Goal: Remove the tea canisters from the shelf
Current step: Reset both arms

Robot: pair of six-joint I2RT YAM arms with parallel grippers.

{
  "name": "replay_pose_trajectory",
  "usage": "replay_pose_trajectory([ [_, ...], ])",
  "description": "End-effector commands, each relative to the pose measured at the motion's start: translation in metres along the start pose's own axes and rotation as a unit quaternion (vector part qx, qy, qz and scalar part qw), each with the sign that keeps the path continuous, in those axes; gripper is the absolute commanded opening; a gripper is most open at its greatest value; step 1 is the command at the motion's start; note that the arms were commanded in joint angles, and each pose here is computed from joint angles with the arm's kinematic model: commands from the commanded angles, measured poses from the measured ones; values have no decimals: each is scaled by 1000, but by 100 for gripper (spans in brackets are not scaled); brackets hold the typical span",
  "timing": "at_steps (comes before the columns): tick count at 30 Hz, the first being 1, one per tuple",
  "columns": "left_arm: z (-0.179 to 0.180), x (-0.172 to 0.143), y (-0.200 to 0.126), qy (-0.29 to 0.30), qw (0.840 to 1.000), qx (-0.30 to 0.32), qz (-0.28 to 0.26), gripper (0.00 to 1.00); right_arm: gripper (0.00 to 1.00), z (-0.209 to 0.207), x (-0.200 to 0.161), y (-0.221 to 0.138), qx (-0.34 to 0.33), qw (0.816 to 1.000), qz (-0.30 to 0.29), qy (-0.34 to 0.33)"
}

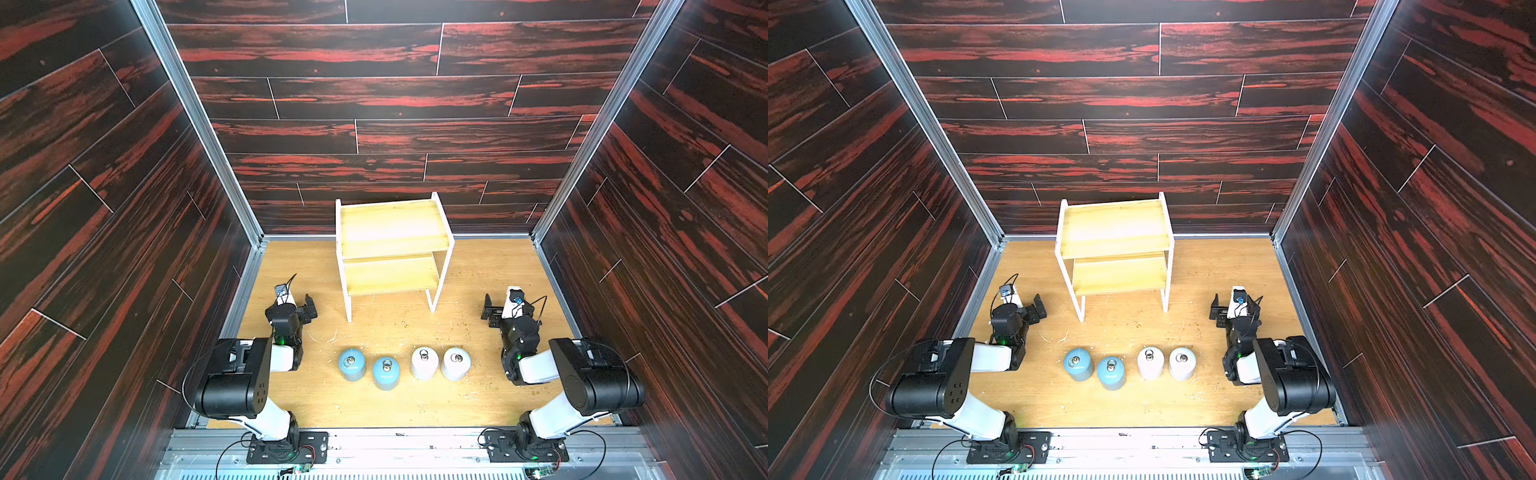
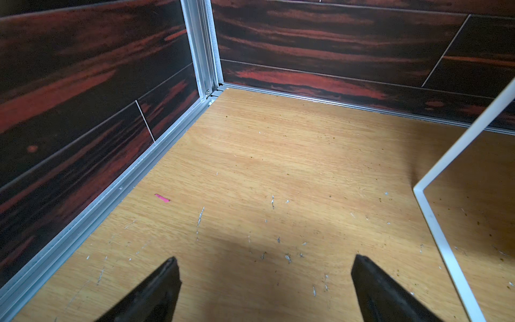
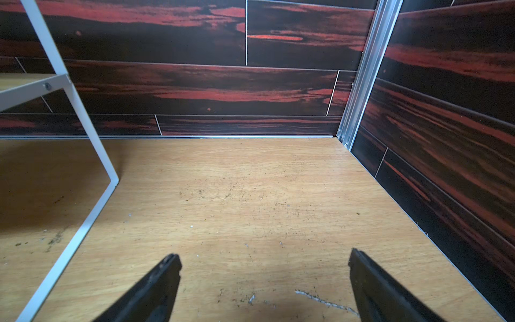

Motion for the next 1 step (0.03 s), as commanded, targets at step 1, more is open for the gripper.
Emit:
replay_pose_trajectory([
  [1, -2, 6, 1, 3, 1000, -5, -10, 100, 98, 1, 5, 2, 1, 1000, -13, -1],
])
Point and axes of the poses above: each gripper's point midway between its finger pads, its own y axis out along the fingers, its own z axis along the line the jaws close on, x = y × z, the point moved 9 cm from there along -y, back along the fingers, and after that the axes turned 10 degrees about -y, right-handed, at the moved point
